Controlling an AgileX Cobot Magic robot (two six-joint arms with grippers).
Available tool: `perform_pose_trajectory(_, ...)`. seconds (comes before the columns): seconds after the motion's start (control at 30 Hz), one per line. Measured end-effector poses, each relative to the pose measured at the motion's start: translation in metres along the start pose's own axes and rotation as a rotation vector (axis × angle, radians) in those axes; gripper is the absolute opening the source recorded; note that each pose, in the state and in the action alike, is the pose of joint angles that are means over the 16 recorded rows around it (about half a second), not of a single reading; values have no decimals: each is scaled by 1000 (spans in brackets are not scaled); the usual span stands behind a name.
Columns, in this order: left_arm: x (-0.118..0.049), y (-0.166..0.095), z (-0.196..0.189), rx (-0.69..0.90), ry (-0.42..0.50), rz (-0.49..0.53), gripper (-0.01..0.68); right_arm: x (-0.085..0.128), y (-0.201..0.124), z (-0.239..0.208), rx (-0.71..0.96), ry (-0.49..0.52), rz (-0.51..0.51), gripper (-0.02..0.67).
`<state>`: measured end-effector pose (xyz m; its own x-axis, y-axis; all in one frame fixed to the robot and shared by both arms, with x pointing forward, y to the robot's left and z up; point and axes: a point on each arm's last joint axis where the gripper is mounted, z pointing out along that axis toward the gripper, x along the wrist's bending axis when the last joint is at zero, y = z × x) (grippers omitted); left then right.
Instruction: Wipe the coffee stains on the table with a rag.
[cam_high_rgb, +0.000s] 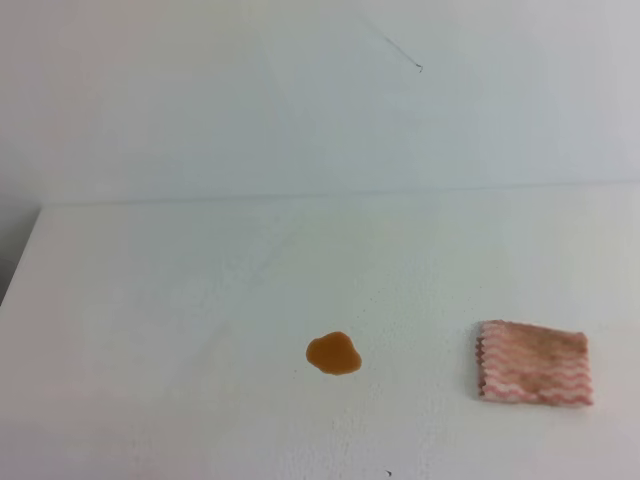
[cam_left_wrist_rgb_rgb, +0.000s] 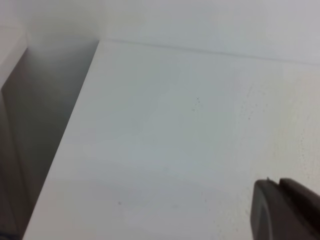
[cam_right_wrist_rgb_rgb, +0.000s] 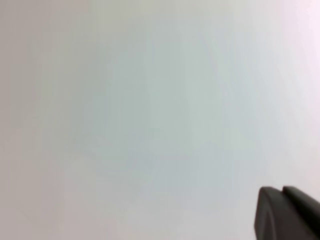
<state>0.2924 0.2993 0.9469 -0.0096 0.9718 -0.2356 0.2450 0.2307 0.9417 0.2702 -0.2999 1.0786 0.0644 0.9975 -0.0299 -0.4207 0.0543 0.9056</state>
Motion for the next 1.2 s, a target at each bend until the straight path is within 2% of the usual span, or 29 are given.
perform_pose_trajectory(0.17,0,0,0,1,0,0,-3,-2,23,9,205,2,-67,-4)
perform_pose_trajectory(0.33,0,0,0,1,0,0,-3,-2,32,20,423,21,-75,-4)
perform_pose_trajectory(0.5,0,0,0,2,1,0,-3,0,22,34,613,50,-59,-4)
perform_pose_trajectory(0.67,0,0,0,1,0,0,-3,3,-6,46,755,75,-27,-4)
perform_pose_trajectory(0.97,0,0,0,3,1,0,-3,7,-54,53,813,69,72,-4)
perform_pose_trajectory(1.2,0,0,0,3,1,0,-3,8,-56,59,783,80,73,-4)
